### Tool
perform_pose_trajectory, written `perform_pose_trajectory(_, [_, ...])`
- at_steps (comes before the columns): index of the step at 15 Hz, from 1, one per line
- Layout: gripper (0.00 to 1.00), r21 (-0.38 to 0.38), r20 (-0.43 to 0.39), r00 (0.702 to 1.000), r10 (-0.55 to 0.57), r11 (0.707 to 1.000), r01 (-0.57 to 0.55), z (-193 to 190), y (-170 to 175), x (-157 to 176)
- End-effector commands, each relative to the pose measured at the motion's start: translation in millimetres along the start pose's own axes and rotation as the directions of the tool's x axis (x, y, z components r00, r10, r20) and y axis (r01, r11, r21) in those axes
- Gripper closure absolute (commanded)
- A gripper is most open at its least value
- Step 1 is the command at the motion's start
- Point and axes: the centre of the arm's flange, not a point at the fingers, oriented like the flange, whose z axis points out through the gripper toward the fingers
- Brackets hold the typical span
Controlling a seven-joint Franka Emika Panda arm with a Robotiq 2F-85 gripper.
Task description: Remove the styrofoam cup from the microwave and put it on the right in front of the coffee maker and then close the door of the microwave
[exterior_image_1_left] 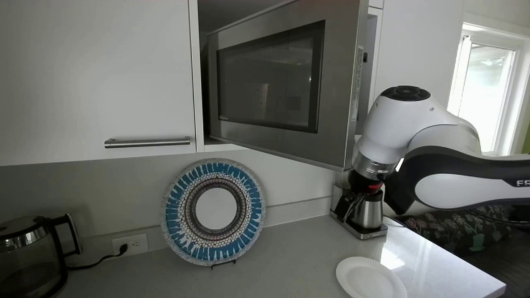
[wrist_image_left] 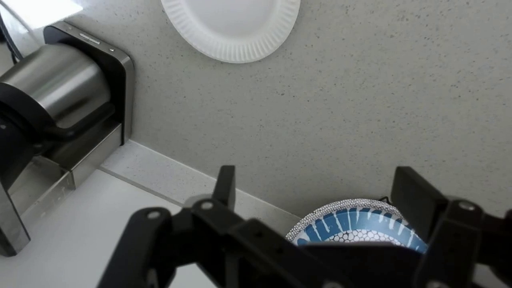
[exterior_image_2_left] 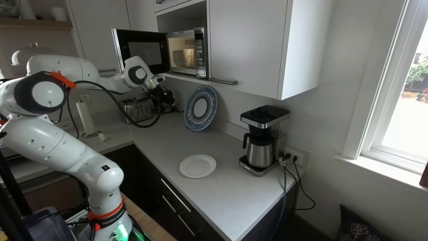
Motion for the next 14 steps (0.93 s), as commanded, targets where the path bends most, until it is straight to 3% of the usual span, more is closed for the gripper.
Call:
perform_pose_trajectory(1, [0.00, -0.001, -0.013, 1.000, 0.009, 1.000, -0.009, -7.8, 2.6, -1.0])
perform_pose_trajectory(3, [0.00, 0.005, -0.048, 0.993, 0.109, 0.994, -0.108, -33.8, 10.8, -3.9])
perform_pose_trajectory(7, [0.00, 0.097, -0.125, 0.936, 0.328, 0.943, -0.318, -86.7, 23.9, -1.7])
perform_pose_trajectory(11, [0.00, 0.160, -0.239, 0.835, 0.495, 0.869, -0.469, -129.5, 45.6, 7.2])
perform_pose_trajectory(13, [0.00, 0.198, -0.336, 0.777, 0.533, 0.846, -0.494, -144.6, 55.6, 14.0])
perform_pose_trajectory(14, [0.00, 0.211, -0.403, 0.751, 0.523, 0.852, -0.479, -153.6, 62.8, 16.1])
